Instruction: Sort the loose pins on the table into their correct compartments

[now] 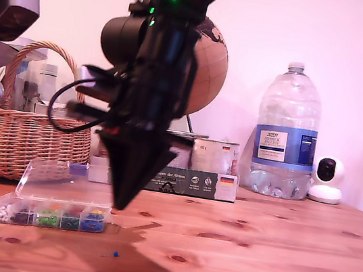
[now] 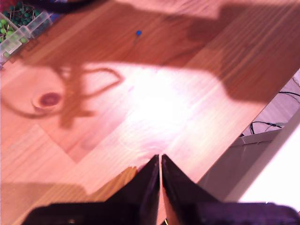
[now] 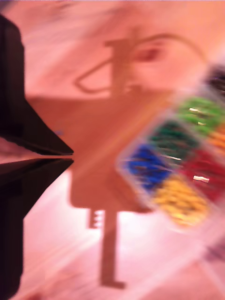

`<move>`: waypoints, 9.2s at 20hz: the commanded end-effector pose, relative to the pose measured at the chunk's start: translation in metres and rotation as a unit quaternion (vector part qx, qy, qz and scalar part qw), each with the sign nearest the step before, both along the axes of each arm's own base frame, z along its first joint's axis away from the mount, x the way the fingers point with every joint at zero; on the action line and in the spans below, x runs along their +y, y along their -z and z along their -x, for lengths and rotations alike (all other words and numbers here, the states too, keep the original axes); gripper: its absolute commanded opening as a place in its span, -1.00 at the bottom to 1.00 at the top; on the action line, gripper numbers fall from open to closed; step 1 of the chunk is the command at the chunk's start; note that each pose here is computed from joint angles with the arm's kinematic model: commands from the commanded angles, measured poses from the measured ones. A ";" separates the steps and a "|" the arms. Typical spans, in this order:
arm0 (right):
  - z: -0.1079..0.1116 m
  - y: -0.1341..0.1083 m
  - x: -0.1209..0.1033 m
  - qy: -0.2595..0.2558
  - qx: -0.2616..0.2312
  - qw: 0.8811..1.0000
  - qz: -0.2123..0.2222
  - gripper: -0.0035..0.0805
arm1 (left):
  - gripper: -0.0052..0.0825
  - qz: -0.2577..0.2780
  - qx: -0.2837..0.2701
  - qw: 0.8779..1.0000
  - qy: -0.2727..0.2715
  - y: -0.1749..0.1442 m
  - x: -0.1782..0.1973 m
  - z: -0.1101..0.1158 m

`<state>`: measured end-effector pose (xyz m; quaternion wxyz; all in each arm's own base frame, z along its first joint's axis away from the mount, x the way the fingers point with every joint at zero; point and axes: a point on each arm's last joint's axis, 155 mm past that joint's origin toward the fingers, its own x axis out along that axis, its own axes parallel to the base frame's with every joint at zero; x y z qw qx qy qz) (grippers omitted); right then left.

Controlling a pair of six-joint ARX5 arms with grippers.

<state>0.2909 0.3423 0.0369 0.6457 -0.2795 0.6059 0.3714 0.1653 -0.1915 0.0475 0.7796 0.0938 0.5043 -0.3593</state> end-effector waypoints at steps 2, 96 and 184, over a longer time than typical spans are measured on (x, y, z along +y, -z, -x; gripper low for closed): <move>0.003 -0.011 -0.004 -0.026 -0.006 1.000 0.001 -0.95 | -0.93 0.000 0.003 1.000 -0.004 0.004 0.001 0.001; 0.039 0.047 0.003 -0.429 -0.122 0.892 -0.069 -0.59 | -0.93 -0.010 -0.005 0.999 -0.045 0.005 0.011 -0.011; -0.038 0.021 0.038 -0.245 -0.171 0.949 -0.097 -0.91 | -0.93 -0.008 -0.002 0.999 -0.043 0.005 0.010 -0.010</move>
